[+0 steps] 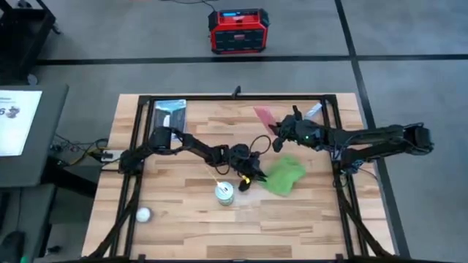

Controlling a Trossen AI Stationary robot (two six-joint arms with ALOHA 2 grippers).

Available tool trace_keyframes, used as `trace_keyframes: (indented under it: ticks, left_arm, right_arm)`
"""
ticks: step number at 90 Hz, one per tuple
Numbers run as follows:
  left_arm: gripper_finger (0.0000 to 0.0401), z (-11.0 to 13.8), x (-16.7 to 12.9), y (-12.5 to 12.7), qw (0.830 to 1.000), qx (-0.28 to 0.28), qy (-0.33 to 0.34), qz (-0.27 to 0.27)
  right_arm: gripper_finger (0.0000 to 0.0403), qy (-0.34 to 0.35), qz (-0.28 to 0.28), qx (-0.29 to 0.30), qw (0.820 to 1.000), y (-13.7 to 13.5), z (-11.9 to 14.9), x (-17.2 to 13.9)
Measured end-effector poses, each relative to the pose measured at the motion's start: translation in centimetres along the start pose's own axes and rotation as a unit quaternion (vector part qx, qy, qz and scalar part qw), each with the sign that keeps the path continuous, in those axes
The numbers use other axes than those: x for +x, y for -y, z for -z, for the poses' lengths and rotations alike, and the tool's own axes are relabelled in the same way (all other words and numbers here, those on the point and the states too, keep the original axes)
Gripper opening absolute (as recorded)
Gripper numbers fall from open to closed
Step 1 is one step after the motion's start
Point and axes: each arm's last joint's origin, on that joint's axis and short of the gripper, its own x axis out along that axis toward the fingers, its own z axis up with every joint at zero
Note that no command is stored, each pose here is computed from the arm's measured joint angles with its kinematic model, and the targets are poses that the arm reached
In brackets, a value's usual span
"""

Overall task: Apply microfiber cloth
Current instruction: Wipe the back of the black cellphone with the green microfiber cloth

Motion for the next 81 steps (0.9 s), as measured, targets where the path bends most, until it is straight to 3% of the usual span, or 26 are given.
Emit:
trace_keyframes:
  ticks: [21,36,48,81]
  left_arm:
    - [0.0001,-3.4,-1.5,0.6,0.999,0.048,0.012,-0.009]
    - [0.0,-6.1,-3.6,0.5,0.993,0.096,-0.006,-0.069]
    - [0.0,-7.3,-5.3,-0.2,0.987,0.107,-0.035,-0.116]
    - [0.0,-11.9,-10.2,-0.5,0.965,0.158,-0.039,-0.208]
  right_arm:
    - [0.0012,-0.01,0.054,-0.001,0.999,1.1,0.0,-0.3]
    - [0.0012,-0.012,0.077,0.013,0.997,1.8,-0.1,-0.7]
    - [0.0012,-0.025,0.077,0.019,0.997,2.0,0.1,-1.0]
    - [0.0012,-0.05,0.051,0.029,0.997,1.1,0.7,-1.4]
